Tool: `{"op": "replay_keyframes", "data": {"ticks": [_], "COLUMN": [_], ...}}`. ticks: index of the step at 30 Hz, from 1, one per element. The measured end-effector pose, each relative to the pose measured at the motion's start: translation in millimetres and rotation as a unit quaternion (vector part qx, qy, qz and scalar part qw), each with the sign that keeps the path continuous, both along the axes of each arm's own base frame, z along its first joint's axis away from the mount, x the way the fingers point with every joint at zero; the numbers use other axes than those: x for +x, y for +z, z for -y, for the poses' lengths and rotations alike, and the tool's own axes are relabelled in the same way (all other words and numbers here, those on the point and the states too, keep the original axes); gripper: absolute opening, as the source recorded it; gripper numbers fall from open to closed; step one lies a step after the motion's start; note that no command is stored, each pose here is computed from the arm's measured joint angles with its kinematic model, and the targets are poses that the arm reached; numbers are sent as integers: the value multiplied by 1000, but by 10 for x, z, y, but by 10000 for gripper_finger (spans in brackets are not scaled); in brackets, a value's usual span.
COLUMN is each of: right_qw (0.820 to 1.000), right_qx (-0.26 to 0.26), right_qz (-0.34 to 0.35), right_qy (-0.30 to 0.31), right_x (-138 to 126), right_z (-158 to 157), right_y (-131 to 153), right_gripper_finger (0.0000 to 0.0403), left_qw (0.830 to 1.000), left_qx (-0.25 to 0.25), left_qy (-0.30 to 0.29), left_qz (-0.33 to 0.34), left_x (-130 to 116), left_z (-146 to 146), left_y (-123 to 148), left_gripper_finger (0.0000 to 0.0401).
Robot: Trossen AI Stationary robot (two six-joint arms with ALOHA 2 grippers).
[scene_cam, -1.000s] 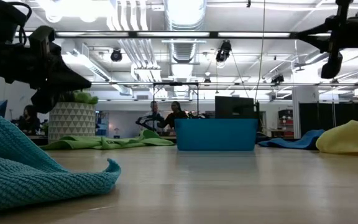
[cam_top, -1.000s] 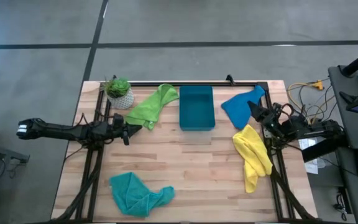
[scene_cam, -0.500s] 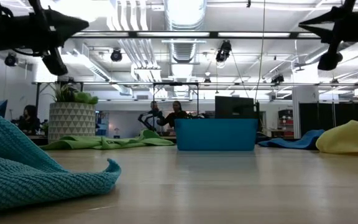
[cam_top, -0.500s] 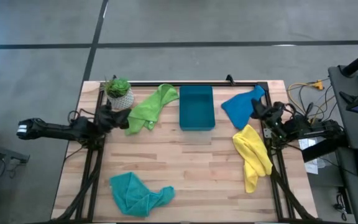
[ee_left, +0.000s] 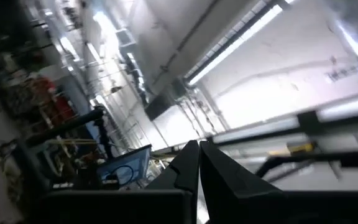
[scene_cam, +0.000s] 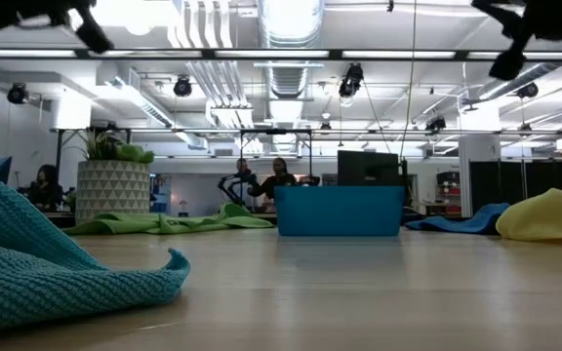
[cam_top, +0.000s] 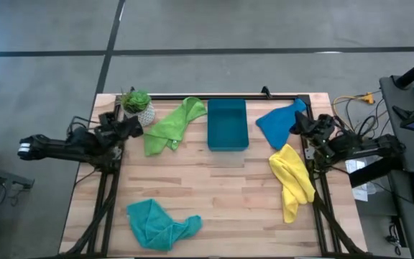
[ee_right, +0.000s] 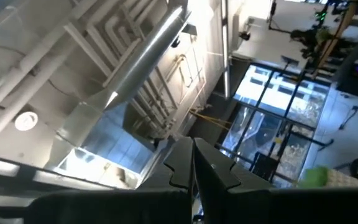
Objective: Fold microfiber towels
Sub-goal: Fold the blue microfiber cloth
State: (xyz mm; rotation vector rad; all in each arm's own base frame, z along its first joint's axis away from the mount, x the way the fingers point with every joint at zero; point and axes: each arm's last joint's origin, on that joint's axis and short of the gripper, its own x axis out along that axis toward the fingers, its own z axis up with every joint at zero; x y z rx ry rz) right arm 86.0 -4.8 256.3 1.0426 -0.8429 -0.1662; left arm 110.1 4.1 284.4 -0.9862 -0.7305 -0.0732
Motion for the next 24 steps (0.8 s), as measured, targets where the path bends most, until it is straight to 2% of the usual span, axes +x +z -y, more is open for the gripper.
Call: {"op": "replay_keyframes", "data": {"ticks": [4,9,13,16,18,21,24], "right_qw": [999,987,964,933,912,867,823], "right_qx": [-39,-138,-217,-260,-240,-167,-96], "right_qz": [-23,-82,-129,-223,-309,-445,-541], "right_qy": [14,-18,-78,-108,-127,-151,-146], "right_x": [173,476,623,679,647,520,372], "right_z": [-41,-102,-123,-121,-89,-22,39], "right_y": [305,691,997,1138,1212,1242,1224], "right_gripper_finger": [9,9,9,9,9,9,9], "left_qw": [996,982,953,925,906,880,864], "left_qx": [94,148,188,209,221,235,239], "left_qy": [1,17,48,93,126,166,202], "left_qz": [-6,-112,-231,-303,-338,-378,-394], "left_x": [47,156,139,58,-10,-67,-109], "left_z": [34,43,27,-2,-22,-46,-66], "left_y": [287,474,610,743,832,918,967], "left_gripper_finger": [0,0,0,0,0,0,0]}}
